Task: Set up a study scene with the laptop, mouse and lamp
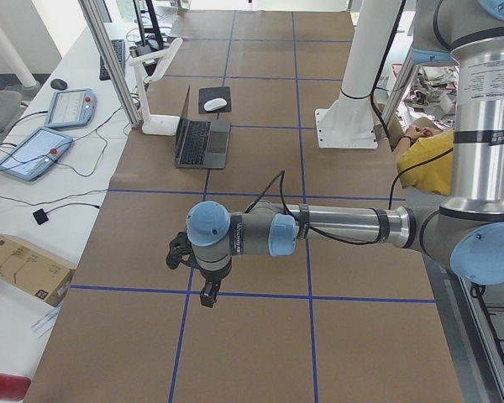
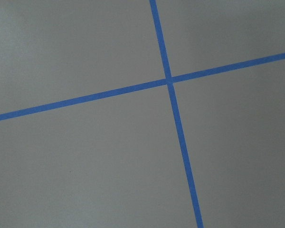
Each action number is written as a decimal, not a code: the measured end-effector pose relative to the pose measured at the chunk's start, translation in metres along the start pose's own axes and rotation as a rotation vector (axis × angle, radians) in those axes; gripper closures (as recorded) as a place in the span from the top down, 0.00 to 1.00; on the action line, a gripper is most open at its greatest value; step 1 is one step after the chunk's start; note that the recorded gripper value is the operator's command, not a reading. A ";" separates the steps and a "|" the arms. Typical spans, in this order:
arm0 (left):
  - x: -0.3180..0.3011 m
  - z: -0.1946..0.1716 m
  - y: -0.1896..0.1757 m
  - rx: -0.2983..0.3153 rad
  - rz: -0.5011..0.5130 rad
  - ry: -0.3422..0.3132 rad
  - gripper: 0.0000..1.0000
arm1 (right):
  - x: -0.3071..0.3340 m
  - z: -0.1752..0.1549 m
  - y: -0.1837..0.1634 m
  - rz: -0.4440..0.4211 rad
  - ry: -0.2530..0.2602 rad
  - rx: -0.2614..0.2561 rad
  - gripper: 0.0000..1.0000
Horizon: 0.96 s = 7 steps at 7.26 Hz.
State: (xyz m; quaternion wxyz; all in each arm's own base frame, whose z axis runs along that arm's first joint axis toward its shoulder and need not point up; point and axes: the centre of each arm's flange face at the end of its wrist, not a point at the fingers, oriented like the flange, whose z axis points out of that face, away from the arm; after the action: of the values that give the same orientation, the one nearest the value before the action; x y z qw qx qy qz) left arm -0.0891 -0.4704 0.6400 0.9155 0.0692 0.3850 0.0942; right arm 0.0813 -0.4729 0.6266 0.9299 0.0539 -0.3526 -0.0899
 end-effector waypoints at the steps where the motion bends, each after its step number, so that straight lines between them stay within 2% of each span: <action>1: 0.001 -0.001 0.001 0.002 0.001 -0.001 1.00 | 0.000 0.000 0.000 0.000 0.000 0.000 1.00; 7: 0.002 -0.001 0.006 0.001 0.001 -0.001 1.00 | -0.006 -0.001 -0.008 -0.014 -0.001 0.002 1.00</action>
State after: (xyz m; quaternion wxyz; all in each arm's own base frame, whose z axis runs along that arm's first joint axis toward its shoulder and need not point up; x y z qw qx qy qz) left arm -0.0890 -0.4640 0.6392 0.9155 0.0699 0.3847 0.0942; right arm 0.0766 -0.4792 0.6211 0.9290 0.0571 -0.3528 -0.0961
